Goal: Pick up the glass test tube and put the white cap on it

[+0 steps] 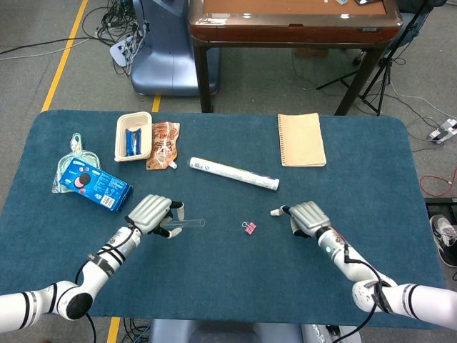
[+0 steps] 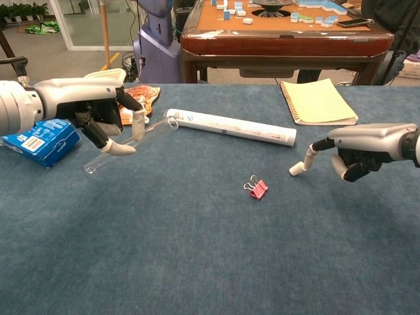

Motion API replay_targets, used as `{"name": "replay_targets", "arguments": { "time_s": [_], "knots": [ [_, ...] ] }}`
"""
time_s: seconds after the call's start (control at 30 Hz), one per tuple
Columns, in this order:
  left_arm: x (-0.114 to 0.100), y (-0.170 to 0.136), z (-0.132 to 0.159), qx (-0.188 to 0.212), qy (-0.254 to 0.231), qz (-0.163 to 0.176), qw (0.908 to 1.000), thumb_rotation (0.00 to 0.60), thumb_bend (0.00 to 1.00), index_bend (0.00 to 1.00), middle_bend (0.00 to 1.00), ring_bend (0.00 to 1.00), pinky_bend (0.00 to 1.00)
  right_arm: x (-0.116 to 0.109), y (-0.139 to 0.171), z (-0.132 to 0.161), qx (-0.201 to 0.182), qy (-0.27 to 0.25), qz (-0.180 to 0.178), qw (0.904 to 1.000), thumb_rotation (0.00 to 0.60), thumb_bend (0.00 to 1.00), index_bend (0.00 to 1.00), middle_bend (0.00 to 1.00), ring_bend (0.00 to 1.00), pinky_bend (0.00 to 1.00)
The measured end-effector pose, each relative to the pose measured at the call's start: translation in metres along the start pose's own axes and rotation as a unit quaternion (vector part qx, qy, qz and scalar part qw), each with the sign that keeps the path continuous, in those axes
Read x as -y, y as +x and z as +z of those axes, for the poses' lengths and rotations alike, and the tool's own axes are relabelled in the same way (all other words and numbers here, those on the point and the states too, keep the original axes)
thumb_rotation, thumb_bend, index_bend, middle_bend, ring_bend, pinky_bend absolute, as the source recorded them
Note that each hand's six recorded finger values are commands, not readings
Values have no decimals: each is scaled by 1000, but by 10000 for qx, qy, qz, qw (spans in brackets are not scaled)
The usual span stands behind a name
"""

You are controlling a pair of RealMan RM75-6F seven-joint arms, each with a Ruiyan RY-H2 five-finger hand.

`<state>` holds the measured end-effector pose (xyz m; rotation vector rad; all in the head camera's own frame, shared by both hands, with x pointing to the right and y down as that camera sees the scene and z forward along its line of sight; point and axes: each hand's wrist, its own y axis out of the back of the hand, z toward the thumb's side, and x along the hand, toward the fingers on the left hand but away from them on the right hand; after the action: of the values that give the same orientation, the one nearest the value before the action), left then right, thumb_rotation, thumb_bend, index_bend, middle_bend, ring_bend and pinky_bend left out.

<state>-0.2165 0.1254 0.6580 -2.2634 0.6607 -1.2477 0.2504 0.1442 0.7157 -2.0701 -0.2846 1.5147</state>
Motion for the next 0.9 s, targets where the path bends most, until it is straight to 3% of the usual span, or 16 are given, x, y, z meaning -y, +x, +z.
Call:
{"name": "replay_targets", "arguments": {
  "time_s": [0.17, 0.27, 0.37, 0.43, 0.53, 0.9],
  "knots": [
    [0, -1, -1, -6, -11, -3, 10000, 600, 258, 632, 1000, 1000, 1000, -5, 4, 4, -33, 28, -105, 9999, 542, 1000, 268, 1000, 1000, 1000],
    [-1, -3, -2, -19, -2, 4, 10000, 600, 258, 633, 1000, 1000, 1000, -11, 6, 5, -47, -19, -212, 9998, 527, 930, 268, 1000, 1000, 1000],
    [-1, -4, -3, -26, -4, 12, 10000, 600, 259, 633, 1000, 1000, 1000, -18, 7, 3, -23, -44, -397, 9992, 541, 651, 295, 1000, 1000, 1000],
    [-2, -5, -2, -19, -8, 10, 10000, 600, 259, 633, 1000, 1000, 1000, -24, 5, 1, 23, -45, -575, 9983, 581, 454, 341, 1000, 1000, 1000],
    [-1, -6, 0, 4, -6, 10, 10000, 600, 258, 633, 1000, 1000, 1000, -27, -2, 1, 78, -29, -762, 9971, 600, 335, 370, 1000, 1000, 1000],
    [1, -6, -2, -32, 8, -23, 10000, 600, 258, 635, 1000, 1000, 1000, -24, -29, 17, 102, 40, -830, 9965, 600, 269, 393, 1000, 1000, 1000]
  ]
}}
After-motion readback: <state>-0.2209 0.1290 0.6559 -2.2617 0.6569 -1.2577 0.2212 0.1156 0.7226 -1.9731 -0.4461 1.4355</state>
